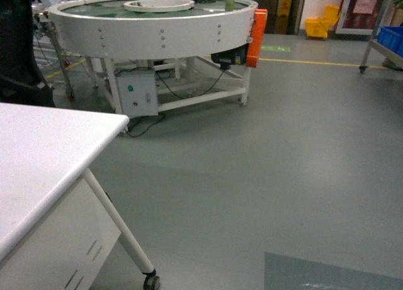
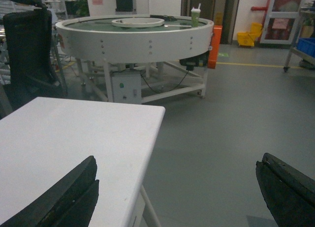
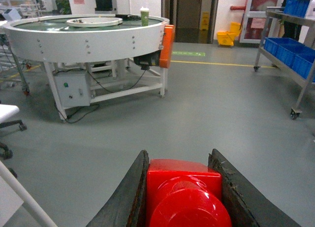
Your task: Pick red block from blue box to shelf
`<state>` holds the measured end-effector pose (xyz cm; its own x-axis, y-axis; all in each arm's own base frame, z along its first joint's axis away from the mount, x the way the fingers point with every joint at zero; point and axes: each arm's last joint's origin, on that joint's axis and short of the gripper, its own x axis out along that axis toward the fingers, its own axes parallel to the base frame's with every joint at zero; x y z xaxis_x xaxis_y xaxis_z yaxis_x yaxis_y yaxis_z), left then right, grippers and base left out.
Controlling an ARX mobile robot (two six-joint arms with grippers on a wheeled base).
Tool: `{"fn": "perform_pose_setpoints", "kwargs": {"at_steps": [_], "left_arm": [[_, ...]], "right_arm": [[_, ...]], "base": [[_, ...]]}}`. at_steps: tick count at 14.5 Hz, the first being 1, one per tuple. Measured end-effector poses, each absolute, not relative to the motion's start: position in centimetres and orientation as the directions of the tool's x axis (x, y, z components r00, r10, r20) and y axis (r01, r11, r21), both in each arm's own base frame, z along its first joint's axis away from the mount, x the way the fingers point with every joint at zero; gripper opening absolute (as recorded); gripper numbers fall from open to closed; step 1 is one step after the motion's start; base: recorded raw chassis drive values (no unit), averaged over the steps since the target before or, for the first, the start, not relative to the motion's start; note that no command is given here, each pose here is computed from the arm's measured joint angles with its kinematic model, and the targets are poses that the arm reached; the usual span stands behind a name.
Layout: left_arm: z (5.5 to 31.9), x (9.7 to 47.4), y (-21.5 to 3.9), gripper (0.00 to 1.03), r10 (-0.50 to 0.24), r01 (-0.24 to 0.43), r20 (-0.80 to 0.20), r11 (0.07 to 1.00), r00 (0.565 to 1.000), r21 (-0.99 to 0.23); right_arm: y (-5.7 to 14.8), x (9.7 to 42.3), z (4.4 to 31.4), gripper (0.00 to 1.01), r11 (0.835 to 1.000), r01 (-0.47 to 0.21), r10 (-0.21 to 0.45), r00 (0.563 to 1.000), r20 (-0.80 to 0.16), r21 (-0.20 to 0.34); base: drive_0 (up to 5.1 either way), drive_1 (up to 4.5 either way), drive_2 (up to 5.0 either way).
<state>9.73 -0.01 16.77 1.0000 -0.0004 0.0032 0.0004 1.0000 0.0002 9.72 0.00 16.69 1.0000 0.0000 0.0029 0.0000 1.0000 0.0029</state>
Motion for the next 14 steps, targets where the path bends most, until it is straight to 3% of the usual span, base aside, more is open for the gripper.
{"fn": "perform_pose_setpoints", "kwargs": {"at_steps": [14], "left_arm": [[16.77, 9.73, -0.01, 0.98, 0.000, 0.000, 0.003, 1.000, 1.000, 0.000]], "right_arm": [[0.00, 9.72, 16.69, 0.29, 1.000, 0.000, 0.000, 1.000, 0.003, 0.003]], "base": [[-1.5, -1.47, -1.5]]}}
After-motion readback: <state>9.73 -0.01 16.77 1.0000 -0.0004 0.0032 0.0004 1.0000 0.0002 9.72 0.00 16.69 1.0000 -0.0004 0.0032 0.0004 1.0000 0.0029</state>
